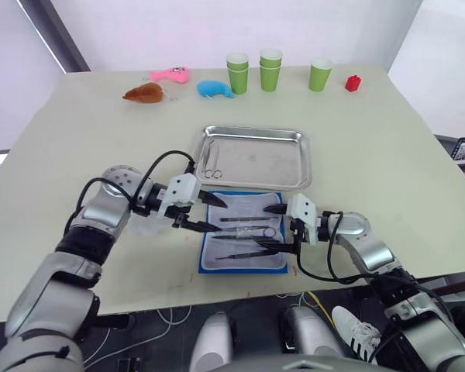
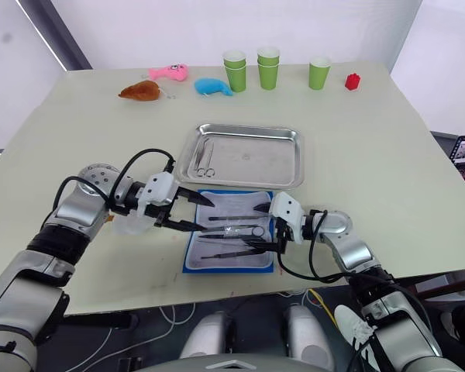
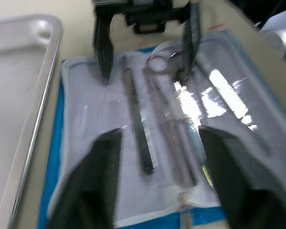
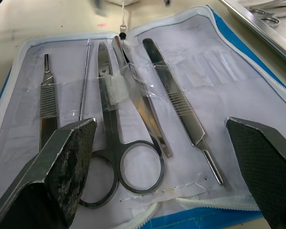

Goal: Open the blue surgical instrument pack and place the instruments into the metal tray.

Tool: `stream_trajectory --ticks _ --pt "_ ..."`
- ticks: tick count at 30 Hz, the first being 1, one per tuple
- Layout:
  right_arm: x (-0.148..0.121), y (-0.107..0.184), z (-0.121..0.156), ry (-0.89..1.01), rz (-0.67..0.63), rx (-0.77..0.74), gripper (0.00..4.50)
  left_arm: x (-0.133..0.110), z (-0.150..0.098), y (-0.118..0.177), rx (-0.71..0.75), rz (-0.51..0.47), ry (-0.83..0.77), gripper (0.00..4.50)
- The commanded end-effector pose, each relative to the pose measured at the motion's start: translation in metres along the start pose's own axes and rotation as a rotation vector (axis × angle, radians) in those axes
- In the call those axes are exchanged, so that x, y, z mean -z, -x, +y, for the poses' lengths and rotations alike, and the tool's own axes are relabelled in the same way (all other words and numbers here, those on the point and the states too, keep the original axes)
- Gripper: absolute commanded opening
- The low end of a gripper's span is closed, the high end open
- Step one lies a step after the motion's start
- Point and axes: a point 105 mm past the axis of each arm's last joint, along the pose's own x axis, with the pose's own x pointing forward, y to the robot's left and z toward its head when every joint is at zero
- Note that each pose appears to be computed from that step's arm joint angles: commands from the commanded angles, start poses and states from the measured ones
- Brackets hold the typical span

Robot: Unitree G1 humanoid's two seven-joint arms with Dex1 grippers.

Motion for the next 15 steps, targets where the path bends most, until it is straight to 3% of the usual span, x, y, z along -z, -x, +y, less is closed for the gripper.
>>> stream_trajectory --ticks 1,15 --pt "0.066 0.007 0.017 -0.125 0.240 -0.017 4.50 -0.004 0.011 0.005 -0.045 0.007 -0.045 2.23" --pt "0.067 0.006 0.018 -0.129 0.239 -0.008 4.50 0.018 0.002 -0.022 -0.013 0.017 0.015 2.23"
